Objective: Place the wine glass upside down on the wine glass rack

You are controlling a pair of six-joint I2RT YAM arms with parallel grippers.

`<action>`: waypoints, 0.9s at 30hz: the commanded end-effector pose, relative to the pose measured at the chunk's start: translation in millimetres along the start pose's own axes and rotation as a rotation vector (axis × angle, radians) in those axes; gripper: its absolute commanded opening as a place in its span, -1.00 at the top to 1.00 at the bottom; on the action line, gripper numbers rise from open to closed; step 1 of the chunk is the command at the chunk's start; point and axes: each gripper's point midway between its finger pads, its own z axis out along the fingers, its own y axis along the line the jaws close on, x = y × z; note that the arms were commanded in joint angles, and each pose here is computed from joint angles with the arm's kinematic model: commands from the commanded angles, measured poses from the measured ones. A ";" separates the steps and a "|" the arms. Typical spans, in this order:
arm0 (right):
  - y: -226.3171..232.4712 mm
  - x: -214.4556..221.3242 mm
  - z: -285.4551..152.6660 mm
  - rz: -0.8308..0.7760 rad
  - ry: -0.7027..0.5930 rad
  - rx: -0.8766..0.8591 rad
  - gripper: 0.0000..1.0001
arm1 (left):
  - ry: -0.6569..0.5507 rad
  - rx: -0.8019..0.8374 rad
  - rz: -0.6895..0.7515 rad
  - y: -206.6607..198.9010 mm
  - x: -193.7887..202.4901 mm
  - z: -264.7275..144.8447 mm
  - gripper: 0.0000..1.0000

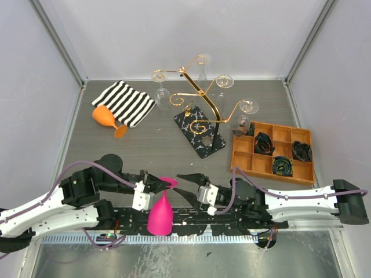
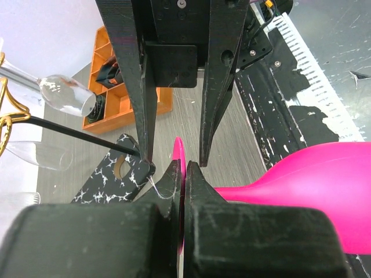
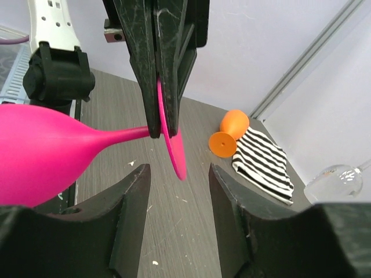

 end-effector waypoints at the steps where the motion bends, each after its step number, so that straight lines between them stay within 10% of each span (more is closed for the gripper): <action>1: -21.1 -48.4 11.8 -0.033 -0.153 0.055 0.01 | -0.046 0.000 0.001 0.4 -8.3 2.9 1.00; 13: -10.3 -35.9 20.4 -0.057 -0.101 0.003 0.74 | -0.050 0.025 -0.030 -1.8 -10.2 7.0 1.00; 27: -37.4 -8.9 -4.7 -0.176 0.073 0.107 0.99 | -0.074 -0.241 -0.218 38.2 -17.4 -6.5 -0.32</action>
